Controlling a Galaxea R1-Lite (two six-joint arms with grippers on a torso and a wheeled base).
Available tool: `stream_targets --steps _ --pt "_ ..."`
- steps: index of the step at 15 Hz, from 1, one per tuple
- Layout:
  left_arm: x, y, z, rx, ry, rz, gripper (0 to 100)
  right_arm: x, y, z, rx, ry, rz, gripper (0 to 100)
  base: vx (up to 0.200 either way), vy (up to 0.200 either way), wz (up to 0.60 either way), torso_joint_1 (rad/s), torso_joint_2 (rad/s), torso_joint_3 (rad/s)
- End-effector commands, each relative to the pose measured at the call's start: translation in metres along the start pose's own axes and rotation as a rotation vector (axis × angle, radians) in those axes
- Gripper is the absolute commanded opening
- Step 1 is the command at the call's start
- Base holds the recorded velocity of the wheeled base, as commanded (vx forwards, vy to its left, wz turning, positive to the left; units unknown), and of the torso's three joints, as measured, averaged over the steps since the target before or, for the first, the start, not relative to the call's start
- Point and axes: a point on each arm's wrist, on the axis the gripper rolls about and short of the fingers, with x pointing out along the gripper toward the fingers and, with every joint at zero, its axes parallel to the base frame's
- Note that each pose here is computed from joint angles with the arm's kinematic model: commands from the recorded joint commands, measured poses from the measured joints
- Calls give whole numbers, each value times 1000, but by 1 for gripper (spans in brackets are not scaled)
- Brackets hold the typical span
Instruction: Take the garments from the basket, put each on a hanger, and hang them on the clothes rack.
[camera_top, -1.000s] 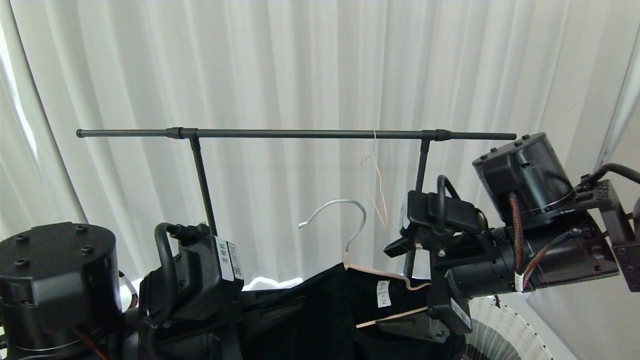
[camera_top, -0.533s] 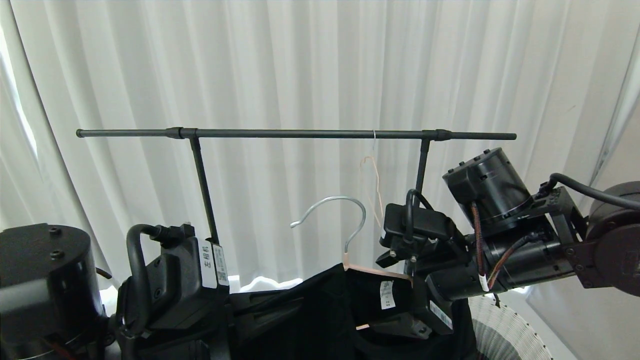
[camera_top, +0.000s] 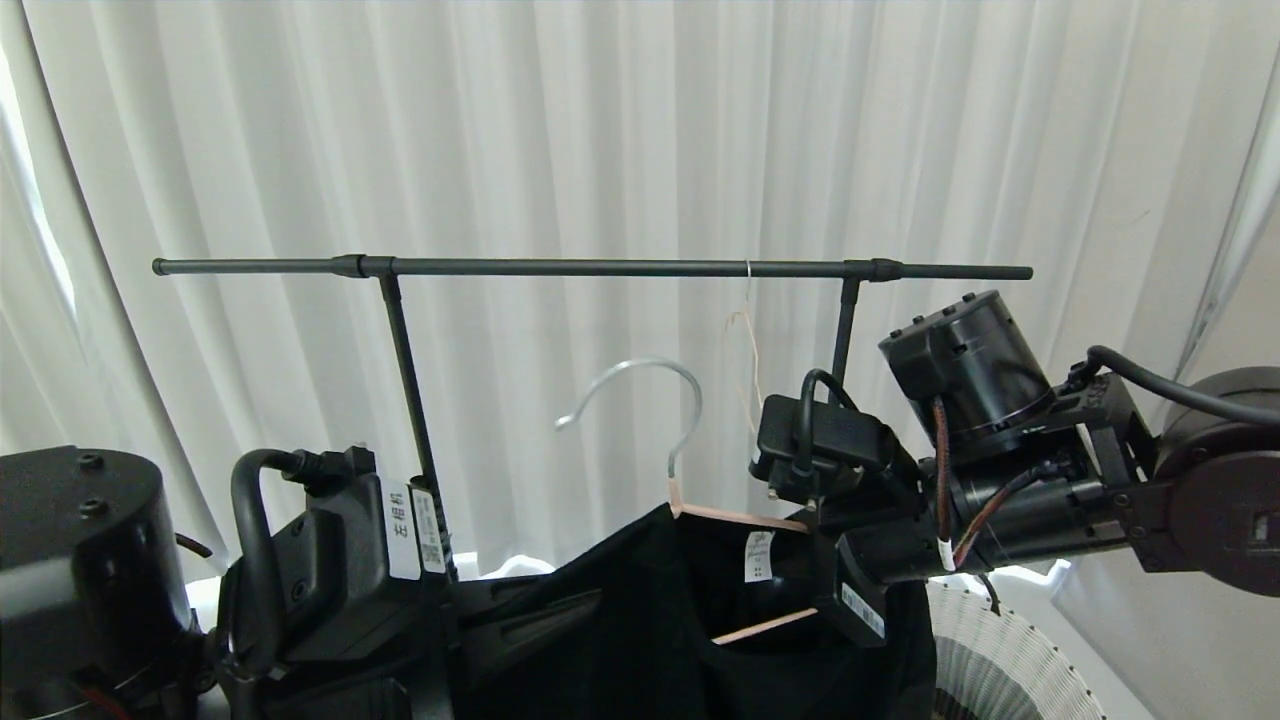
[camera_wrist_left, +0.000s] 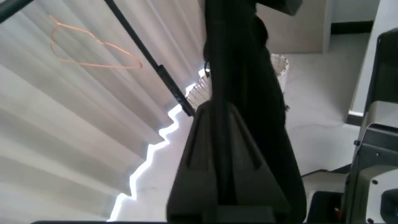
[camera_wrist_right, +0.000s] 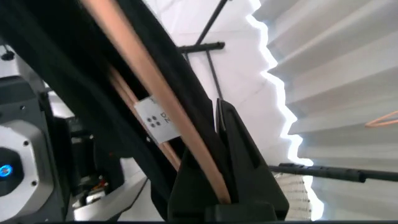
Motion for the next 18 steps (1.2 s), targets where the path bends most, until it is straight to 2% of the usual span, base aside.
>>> stream_targets --steps 1,3,5,8,10,11,13,14,15,16,18 --pt "0 -1 -2 1 8 -4 100 -4 1 2 -33 -24 -9 0 0 0 0 0 0 0" --pt "0 -1 -3 2 14 6 100 -16 -8 1 -164 -48 -43 0 0 0 0 0 0 0" --pt "-6 -4 -6 3 15 4 100 -26 -22 -5 -231 -65 -98 0 0 0 0 0 0 0" --pt "-18 -12 -12 6 12 8 100 -37 -36 -11 -227 -113 -193 0 0 0 0 0 0 0" --pt "-29 -16 -14 11 -3 24 100 -47 -50 -21 -193 -99 -250 0 0 0 0 0 0 0" --pt "-30 -15 -17 6 14 51 100 -50 -55 -23 -182 -98 -269 0 0 0 0 0 0 0" --pt "-31 -10 -32 -39 99 130 100 -57 -57 -21 -172 -111 -288 0 0 0 0 0 0 0" --pt "-33 -9 -51 -78 179 157 100 -61 -55 -19 -155 -126 -295 0 0 0 0 0 0 0" --pt "-33 -9 -62 -108 232 164 100 -65 -54 -17 -150 -142 -304 0 0 0 0 0 0 0" --pt "-30 -8 -69 -129 270 161 100 -67 -54 -15 -147 -161 -315 0 0 0 0 0 0 0" --pt "-21 -5 -72 -163 299 146 100 -74 -51 -11 -155 -191 -328 0 0 0 0 0 0 0"
